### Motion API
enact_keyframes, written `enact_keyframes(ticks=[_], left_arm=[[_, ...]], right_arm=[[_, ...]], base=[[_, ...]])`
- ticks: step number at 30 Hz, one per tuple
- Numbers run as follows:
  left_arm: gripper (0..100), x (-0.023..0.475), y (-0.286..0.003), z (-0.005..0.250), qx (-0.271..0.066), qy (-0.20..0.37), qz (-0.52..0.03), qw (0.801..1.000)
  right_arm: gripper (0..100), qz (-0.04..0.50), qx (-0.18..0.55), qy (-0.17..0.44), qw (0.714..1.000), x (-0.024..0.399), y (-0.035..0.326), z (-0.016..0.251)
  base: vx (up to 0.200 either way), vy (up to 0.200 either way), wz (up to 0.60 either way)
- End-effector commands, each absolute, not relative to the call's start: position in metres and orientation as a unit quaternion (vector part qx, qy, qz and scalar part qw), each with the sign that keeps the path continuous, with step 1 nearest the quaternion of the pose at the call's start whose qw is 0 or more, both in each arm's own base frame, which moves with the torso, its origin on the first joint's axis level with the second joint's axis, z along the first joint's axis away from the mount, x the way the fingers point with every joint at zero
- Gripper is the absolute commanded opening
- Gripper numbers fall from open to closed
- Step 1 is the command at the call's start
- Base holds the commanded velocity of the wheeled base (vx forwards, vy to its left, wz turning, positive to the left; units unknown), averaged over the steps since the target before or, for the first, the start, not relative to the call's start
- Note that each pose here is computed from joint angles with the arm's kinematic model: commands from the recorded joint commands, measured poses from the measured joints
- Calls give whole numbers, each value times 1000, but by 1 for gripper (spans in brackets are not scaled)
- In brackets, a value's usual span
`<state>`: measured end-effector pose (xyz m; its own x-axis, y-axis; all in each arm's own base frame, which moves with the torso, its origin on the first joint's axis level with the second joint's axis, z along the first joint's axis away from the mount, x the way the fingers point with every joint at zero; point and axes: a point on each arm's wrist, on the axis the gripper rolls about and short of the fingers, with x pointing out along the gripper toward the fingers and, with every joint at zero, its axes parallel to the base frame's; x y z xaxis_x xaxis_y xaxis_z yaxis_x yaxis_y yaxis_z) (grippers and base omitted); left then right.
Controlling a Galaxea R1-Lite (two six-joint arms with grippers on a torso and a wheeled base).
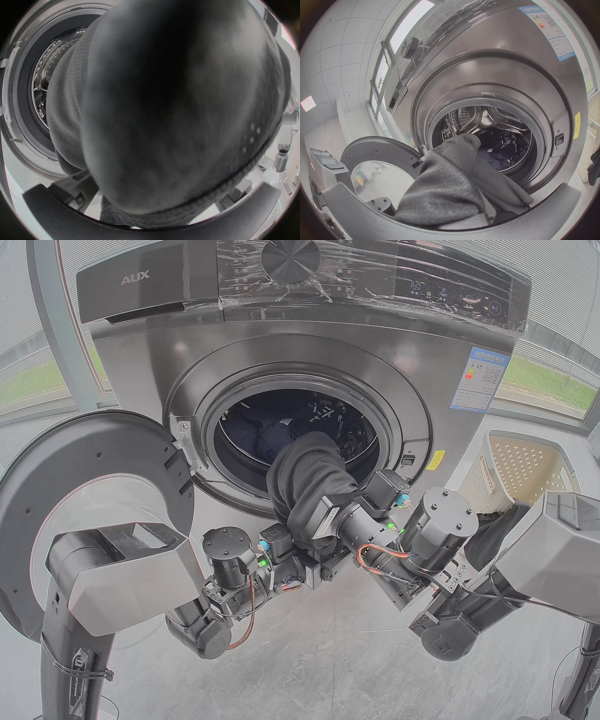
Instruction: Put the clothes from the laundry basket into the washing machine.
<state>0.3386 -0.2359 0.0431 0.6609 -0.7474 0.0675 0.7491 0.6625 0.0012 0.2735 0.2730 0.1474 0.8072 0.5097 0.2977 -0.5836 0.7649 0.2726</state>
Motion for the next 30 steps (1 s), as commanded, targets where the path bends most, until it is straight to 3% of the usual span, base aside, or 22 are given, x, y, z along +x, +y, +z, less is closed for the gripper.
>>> enact_keyframes(ticks=[1,4,5,8,14,21,30], left_arm=[[100,343,-237,46,-16,-43,-407,912],[100,349,-237,43,-15,-48,-394,918],[0,350,-237,43,-15,-47,-394,918],[0,355,-236,46,-23,-55,-369,927],[0,374,-224,77,-61,-103,-323,939],[0,358,-211,113,-74,-125,-321,936],[0,322,-202,134,-74,-116,-336,932]], right_arm=[[0,293,178,-101,934,273,274,145],[0,293,178,-101,934,273,274,146],[0,293,178,-102,934,272,274,146],[0,289,182,-102,934,273,270,147],[0,278,182,-98,938,270,255,151],[0,254,168,-67,950,274,236,135],[0,237,159,-51,957,292,238,114]], base=[[0,0,0],[0,0,0],[0,0,0],[0,0,0],[0,0,0],[0,0,0],[0,0,0]])
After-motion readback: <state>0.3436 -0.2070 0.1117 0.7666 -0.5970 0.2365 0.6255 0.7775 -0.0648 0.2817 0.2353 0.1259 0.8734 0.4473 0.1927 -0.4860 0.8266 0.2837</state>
